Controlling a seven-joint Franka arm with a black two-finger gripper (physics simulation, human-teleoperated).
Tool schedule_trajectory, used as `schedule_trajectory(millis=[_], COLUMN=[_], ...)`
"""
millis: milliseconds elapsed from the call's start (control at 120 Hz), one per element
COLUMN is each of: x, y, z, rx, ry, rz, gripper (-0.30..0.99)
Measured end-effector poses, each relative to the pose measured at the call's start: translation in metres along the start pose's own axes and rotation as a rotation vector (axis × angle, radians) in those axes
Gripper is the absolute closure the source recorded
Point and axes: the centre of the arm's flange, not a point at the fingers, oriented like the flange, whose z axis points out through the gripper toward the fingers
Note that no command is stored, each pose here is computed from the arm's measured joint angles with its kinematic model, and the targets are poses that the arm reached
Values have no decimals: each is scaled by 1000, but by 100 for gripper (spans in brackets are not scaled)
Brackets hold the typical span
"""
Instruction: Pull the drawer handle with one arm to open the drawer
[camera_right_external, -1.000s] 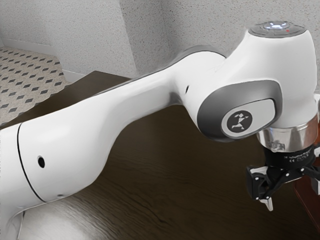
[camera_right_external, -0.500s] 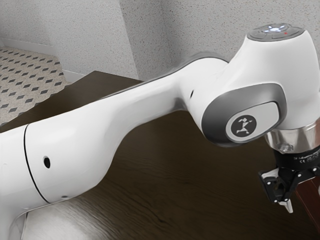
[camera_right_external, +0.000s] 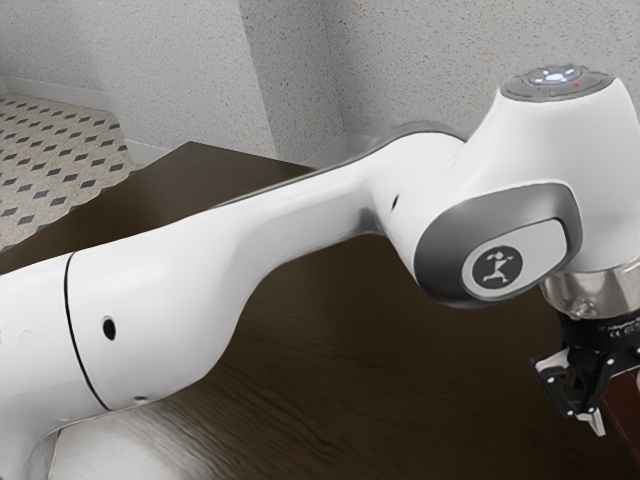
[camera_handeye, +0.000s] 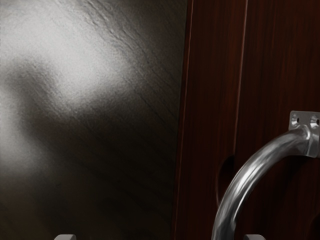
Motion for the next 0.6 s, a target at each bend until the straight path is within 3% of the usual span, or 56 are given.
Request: schedule_trajectory(millis=[600], x=[-6], y=[-27], z=[-6], rx=[48], ry=[35], rz=[-2], gripper=[28])
